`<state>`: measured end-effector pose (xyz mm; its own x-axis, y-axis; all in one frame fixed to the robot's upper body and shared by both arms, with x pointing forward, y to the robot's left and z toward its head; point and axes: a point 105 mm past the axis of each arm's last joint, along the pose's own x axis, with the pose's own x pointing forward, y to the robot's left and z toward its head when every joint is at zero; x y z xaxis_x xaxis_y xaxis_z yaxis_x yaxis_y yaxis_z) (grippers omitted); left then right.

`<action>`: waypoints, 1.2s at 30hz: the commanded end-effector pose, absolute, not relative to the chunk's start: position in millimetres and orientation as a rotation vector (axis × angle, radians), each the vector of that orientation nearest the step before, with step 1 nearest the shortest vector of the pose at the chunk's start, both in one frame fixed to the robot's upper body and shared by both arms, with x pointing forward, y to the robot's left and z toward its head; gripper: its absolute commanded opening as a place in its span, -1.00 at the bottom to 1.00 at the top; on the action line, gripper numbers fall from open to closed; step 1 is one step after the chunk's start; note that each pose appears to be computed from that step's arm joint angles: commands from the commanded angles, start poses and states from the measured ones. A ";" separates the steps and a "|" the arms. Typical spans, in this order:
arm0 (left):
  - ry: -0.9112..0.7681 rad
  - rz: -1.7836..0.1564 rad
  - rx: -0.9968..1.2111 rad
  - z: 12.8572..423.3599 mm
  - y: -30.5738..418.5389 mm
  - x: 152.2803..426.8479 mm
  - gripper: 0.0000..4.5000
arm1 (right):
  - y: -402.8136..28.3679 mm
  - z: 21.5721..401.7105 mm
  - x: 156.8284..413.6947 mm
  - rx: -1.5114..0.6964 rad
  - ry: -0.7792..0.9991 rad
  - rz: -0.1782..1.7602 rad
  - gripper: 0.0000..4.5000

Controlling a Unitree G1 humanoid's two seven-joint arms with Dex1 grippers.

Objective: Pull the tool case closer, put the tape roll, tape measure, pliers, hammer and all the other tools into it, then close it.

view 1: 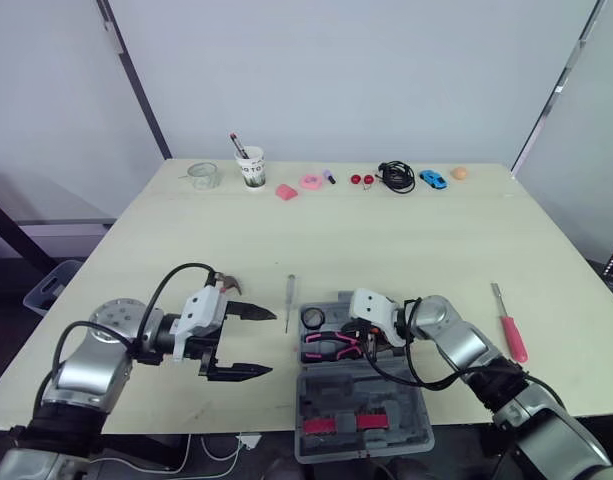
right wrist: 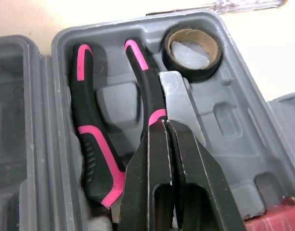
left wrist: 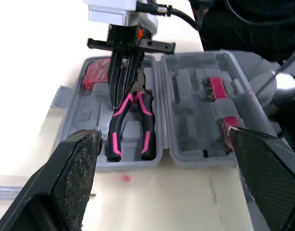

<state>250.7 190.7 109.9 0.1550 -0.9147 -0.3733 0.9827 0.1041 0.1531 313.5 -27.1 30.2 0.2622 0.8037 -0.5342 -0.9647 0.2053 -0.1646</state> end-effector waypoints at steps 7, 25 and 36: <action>0.067 -1.188 0.283 133.1 199.4 255.9 1.00 | -41.3 81.3 305.4 -0.321 0.122 1.225 -0.97; 0.090 -0.613 0.162 109.3 278.3 242.0 1.00 | -227.3 108.4 290.7 -0.133 -0.028 0.563 -0.97; 0.167 -0.322 0.104 79.0 337.3 201.3 1.00 | -312.8 78.3 219.2 -0.034 0.062 0.273 0.69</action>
